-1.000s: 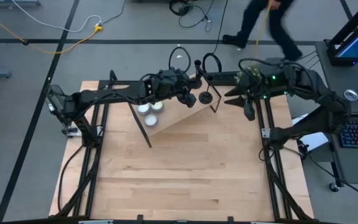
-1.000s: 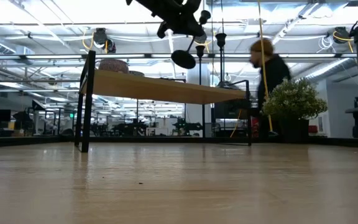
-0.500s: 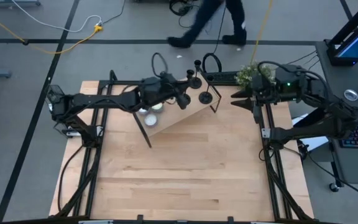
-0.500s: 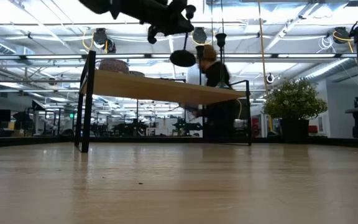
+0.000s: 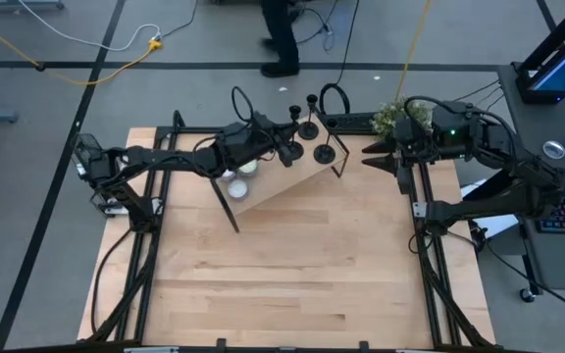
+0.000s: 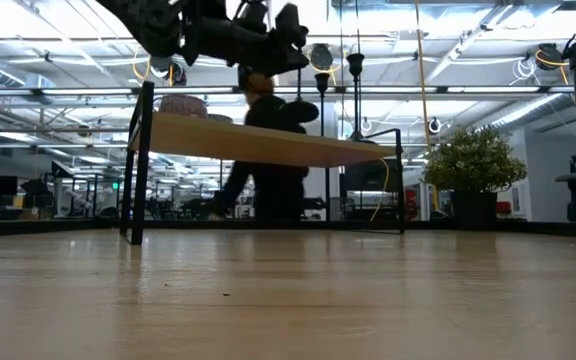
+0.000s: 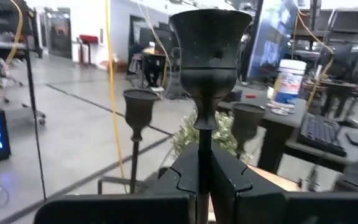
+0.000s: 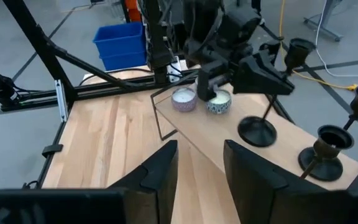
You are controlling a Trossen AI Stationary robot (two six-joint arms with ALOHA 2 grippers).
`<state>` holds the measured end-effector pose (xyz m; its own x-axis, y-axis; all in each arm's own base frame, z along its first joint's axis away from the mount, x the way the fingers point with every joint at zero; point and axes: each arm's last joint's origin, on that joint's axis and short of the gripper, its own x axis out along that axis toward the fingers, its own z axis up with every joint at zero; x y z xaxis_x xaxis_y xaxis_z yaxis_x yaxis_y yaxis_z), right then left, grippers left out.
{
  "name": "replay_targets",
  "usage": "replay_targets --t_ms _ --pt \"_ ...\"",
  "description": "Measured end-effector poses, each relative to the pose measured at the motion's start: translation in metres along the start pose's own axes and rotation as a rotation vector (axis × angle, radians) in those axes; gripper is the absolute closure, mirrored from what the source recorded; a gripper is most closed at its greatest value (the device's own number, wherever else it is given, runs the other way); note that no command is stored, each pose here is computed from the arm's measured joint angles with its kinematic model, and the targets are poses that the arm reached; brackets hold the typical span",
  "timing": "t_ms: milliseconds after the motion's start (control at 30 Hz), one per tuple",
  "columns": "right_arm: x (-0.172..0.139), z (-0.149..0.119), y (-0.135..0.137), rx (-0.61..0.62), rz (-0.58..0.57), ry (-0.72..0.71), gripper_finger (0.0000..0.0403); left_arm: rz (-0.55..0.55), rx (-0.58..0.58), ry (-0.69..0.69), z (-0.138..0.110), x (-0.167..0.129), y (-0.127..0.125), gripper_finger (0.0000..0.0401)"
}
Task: Pick & Place candle stick holders
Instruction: Put the black candle holder on the shelf
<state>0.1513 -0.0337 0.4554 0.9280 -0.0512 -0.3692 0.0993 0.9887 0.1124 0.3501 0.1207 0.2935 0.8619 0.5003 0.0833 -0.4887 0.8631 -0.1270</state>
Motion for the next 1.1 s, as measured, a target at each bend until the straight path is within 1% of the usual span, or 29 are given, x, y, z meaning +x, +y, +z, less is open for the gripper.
replay_targets --t_ms 133,200,233,400,533,667,900,1100 --pt "0.002 0.0 0.0 -0.01 -0.001 0.001 0.0284 0.022 0.028 0.028 -0.011 0.005 0.006 0.0388" --pt "0.003 0.0 -0.001 -0.009 -0.003 0.002 0.0284 0.027 0.022 -0.007 -0.013 0.01 0.009 0.0388" --pt "0.003 0.0 -0.001 -0.009 -0.003 0.003 0.0284 0.034 0.022 -0.001 -0.014 0.011 0.011 0.0388" --pt "0.006 0.001 -0.001 -0.007 -0.005 0.008 0.0285 0.027 0.03 0.022 -0.024 0.015 0.016 0.0388" --pt "0.007 0.001 -0.001 -0.007 -0.006 0.007 0.0286 0.005 0.021 -0.015 -0.027 0.02 0.016 0.0388" --pt "0.007 0.001 -0.001 -0.003 -0.008 0.006 0.0287 0.004 0.031 0.008 -0.034 0.022 0.017 0.0388" --pt "0.007 0.001 -0.001 -0.002 -0.008 0.006 0.0287 0.009 0.033 0.013 -0.036 0.023 0.019 0.0388" --pt "0.007 0.001 -0.001 -0.004 -0.008 0.004 0.0287 -0.011 0.034 0.022 -0.037 0.023 0.019 0.0388"
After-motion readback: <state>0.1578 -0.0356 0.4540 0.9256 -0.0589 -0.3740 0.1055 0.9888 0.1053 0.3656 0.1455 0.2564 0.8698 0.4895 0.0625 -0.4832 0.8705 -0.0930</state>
